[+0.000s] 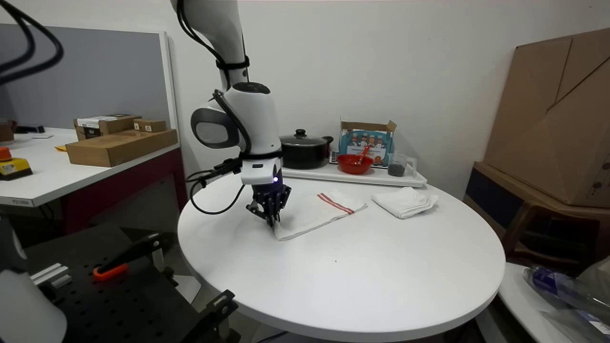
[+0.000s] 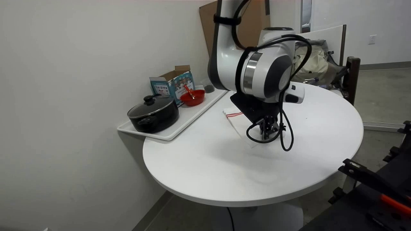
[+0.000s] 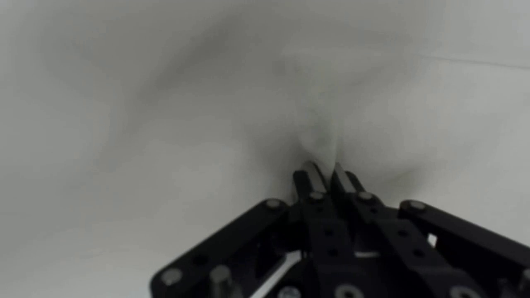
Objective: Fold the cloth in half
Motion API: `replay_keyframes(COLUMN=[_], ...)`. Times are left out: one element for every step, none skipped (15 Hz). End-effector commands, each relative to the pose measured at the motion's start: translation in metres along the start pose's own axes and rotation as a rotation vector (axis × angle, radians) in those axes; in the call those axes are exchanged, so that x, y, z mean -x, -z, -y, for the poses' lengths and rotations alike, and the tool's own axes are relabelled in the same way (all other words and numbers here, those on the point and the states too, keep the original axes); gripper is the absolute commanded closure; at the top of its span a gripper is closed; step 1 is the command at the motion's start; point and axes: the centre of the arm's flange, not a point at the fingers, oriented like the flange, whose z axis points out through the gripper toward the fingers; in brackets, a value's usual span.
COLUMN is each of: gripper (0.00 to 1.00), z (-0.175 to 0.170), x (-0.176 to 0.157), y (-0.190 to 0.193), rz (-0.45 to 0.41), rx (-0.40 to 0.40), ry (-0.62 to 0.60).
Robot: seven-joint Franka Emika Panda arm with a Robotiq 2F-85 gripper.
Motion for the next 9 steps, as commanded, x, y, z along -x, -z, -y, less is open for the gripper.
replay_keyframes(gripper=[0.95,0.94,0.94,0.94,0.94,0.94,0.94,0.94,0.94], z=[-0.031,-0.04,-0.052,-0.062,-0.073,-0.084,-0.094,-0.101,-0.107], x=[0.018,0.025,0.033,0.039,0.046,0.051,0.055,0.058,0.059], y=[0.018,0.025,0.034,0.042,0.052,0.063,0.076,0.087,0.098], rz=[0.077,0.104,0.13,0.152,0.175,0.196,0.216,0.233,0.244], rx=[0.038,0.058,0.075,0.091,0.104,0.12,0.13,0.134,0.132], ry=[0.081,0.11,0.148,0.179,0.215,0.253,0.286,0.312,0.333])
